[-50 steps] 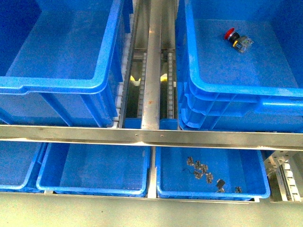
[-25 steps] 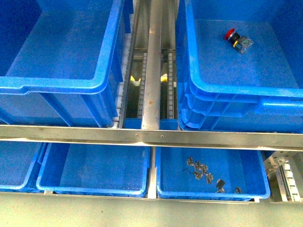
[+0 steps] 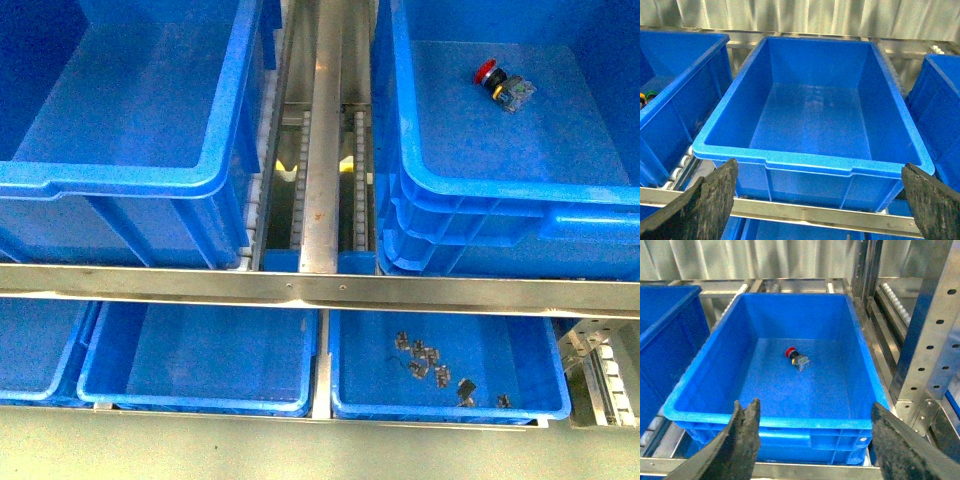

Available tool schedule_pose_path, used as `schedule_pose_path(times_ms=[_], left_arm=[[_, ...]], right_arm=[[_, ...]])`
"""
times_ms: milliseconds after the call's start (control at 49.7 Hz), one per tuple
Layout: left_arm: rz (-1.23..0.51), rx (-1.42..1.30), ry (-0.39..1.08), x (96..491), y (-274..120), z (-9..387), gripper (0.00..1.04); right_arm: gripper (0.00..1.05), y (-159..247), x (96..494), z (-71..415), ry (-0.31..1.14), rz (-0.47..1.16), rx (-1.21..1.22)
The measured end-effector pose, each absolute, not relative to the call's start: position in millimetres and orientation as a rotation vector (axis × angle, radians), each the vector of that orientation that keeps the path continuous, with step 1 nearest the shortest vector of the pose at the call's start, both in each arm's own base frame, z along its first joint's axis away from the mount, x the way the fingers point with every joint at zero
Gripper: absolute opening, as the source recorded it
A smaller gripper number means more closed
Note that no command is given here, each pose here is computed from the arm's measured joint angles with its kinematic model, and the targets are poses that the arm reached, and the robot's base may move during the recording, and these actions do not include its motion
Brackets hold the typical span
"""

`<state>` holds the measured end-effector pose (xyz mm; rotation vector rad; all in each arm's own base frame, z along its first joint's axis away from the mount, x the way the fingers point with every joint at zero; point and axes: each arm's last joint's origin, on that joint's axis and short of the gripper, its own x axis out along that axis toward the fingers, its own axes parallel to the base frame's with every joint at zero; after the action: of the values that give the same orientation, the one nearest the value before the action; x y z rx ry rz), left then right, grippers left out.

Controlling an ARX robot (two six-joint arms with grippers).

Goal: Pick red and yellow buttons and place in box

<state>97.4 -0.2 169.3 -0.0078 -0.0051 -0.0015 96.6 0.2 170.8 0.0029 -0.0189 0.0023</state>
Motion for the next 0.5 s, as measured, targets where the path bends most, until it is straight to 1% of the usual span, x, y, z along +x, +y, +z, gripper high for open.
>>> schedule_pose_path(times_ms=[121,161,201,503], left_arm=[[-0.003,-0.008,-0.005,97.4,-0.2,169.3,0.97],[-0.005,-0.007,-0.005,97.4,-0.2,169.3,0.97],[-0.004,-0.008,-0.005,97.4,-0.2,169.3,0.97],[-0.001,-0.008,-0.005,97.4,-0.1,169.3,0.97]], right_arm=[[0.93,0.1,96.6,170.7,-0.019,-0.001,0.003],[1.00,0.0,96.6,170.7,-0.018,-0.005,0.004],[0.98,0.0,96.6,170.7,-0.018,-0.004,0.003],[0.98,0.1,96.6,170.7,-0.018,-0.001,0.003]])
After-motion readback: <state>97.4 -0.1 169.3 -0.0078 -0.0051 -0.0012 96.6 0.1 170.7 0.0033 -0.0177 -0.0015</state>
